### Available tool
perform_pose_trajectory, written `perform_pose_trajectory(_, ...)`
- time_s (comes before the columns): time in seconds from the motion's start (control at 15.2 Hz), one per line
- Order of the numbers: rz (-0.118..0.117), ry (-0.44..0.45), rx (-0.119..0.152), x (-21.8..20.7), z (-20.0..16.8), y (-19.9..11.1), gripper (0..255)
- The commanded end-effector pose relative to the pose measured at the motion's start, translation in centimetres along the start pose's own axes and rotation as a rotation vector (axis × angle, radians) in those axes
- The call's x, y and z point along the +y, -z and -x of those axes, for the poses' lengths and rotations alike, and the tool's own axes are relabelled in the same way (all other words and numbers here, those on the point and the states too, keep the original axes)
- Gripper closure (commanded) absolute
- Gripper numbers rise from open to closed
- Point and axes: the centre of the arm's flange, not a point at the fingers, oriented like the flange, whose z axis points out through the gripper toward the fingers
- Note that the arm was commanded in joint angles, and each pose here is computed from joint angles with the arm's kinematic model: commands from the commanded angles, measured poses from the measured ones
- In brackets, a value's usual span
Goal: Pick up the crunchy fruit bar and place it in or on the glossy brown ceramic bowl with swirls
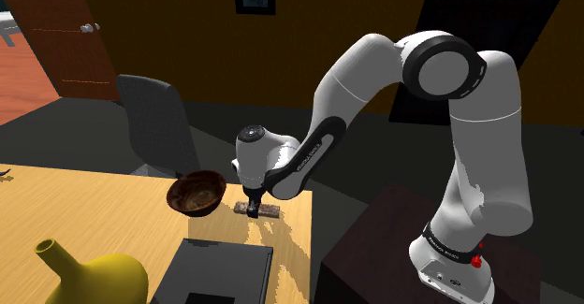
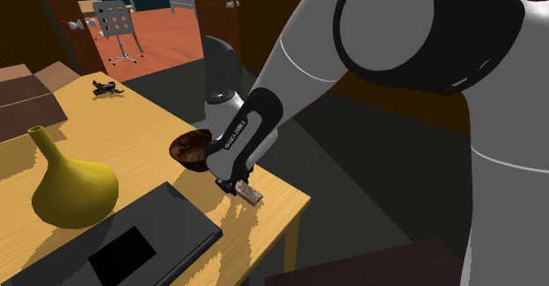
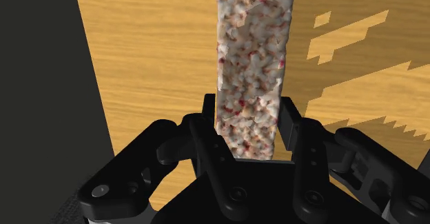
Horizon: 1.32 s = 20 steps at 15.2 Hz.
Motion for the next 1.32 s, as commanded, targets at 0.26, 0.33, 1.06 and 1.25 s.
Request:
perform_pose_trajectory(0.26, 0.000, -0.001, -0.002, 0.3, 0.0, 3.0, 255)
perform_pose_trajectory(0.33, 0.000, -0.001, -0.002, 0.4, -0.1, 3.5, 255)
perform_pose_trajectory(1.06, 0.000, -0.001, -0.002, 1.0, -0.3, 9.3, 255)
perform_pose_trajectory(1.25, 0.000, -0.001, -0.002, 1.1, -0.4, 10.9, 255)
